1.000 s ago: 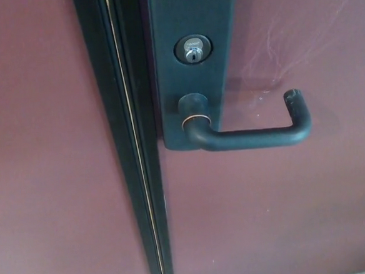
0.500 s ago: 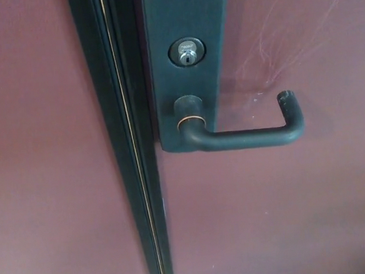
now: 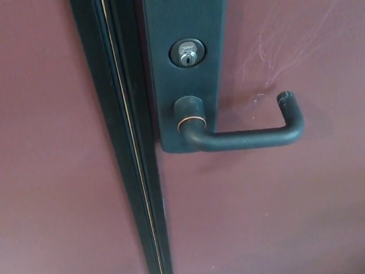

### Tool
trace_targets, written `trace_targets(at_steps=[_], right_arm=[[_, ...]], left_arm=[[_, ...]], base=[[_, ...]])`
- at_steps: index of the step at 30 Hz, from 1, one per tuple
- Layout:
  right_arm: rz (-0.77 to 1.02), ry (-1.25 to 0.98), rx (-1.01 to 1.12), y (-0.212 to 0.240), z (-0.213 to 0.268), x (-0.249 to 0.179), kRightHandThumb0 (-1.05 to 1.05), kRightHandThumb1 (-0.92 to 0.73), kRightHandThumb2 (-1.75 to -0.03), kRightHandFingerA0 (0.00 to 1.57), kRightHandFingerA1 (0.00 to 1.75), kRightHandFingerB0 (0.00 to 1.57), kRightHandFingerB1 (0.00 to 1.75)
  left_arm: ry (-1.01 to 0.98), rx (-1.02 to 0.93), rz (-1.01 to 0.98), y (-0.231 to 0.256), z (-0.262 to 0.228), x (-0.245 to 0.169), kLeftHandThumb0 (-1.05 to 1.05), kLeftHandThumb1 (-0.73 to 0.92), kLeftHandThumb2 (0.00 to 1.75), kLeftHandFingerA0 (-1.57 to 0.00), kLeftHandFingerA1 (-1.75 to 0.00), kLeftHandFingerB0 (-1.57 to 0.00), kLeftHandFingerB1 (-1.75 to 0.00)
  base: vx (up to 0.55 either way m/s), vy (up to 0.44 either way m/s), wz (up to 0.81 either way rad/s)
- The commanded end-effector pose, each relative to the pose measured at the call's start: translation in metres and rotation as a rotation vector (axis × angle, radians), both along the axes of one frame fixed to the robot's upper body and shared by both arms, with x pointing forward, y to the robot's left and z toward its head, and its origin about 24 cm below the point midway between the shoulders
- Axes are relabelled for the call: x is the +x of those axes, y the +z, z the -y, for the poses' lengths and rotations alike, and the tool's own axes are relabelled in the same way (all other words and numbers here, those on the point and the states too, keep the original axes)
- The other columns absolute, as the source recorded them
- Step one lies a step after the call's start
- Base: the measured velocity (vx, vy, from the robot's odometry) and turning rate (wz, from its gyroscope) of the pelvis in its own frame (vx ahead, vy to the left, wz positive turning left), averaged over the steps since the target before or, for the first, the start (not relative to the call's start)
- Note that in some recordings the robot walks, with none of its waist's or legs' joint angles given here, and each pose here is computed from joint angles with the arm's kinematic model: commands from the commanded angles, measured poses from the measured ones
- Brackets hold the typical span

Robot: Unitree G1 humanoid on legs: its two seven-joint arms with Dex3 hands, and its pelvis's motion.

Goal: The robot walks towards the door handle and put its right hand on it and twist the handle

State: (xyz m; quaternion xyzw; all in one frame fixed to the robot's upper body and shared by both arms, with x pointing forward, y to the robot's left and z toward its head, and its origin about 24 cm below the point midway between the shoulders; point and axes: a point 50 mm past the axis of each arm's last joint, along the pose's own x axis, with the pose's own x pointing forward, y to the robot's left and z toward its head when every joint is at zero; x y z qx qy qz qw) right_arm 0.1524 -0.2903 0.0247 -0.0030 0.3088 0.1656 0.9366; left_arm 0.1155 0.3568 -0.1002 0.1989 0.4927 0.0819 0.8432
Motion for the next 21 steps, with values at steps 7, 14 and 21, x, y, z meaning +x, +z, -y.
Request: trace_targets(at_steps=[7, 14, 21], right_arm=[[-0.448, -0.232, -0.588, -0.166, -0.046, -0.024, -0.52, -0.63, -0.59, 0.54, 0.41, 0.37, 0.34], [-0.607, -0.349, -0.512, -0.174, -0.032, -0.040, -0.48, -0.66, -0.61, 0.39, 0.36, 0.28, 0.31], [-0.605, -0.397, -0.548, -0.174, -0.028, -0.041, -0.56, -0.54, -0.77, 0.23, 0.42, 0.14, 0.37]], left_arm=[[0.060, -0.098, 0.058, -0.006, 0.017, 0.014, -0.69, 0.81, 0.65, -0.53, -0.42, -0.45, -0.38], [0.050, -0.091, 0.108, 0.002, 0.017, 0.034, -0.71, 0.72, 0.69, -0.54, -0.46, -0.46, -0.41], [0.053, -0.091, 0.130, -0.001, 0.023, 0.037, -0.65, 0.79, 0.63, -0.61, -0.45, -0.52, -0.41]], base=[[0.00, 0.000, 0.00], [0.00, 0.000, 0.00], [0.00, 0.000, 0.00]])
